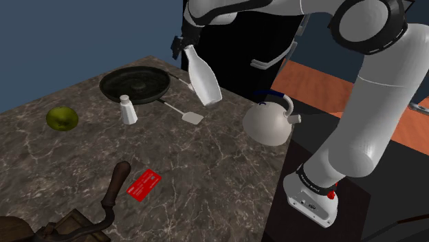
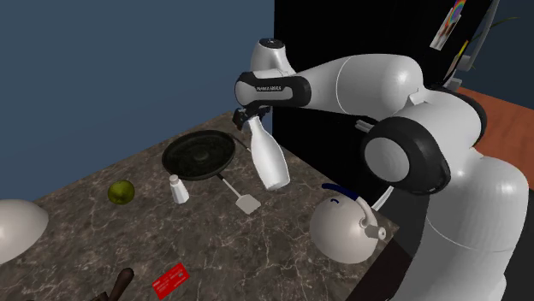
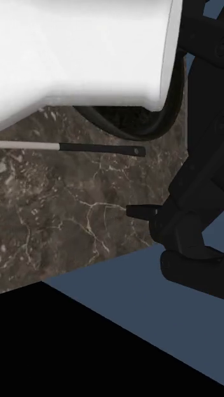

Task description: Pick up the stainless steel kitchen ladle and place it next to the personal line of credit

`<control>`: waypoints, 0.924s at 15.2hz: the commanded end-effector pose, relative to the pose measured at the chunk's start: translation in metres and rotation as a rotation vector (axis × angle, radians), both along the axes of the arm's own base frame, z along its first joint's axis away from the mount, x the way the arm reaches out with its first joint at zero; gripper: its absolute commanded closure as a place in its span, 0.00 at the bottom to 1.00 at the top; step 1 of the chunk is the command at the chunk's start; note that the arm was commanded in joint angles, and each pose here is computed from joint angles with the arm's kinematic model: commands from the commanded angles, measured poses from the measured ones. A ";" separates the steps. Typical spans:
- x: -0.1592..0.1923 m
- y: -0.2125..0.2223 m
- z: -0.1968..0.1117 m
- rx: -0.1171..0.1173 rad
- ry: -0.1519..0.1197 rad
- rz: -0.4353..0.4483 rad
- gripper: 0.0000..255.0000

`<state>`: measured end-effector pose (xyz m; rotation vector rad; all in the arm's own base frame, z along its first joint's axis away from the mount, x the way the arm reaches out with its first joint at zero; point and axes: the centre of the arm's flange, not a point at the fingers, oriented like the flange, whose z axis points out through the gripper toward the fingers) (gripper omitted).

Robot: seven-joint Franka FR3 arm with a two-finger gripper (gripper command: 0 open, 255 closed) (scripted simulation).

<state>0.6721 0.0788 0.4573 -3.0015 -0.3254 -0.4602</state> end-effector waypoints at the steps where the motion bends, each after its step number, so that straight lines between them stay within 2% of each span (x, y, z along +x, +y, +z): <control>1: -0.005 0.002 -0.058 -0.029 0.329 0.049 0.00; 4: 0.026 0.013 -0.080 -0.034 0.337 0.073 0.00; 11: 0.024 0.017 -0.117 -0.034 0.337 0.073 0.00; 14: 0.024 0.017 -0.120 -0.034 0.337 0.073 0.00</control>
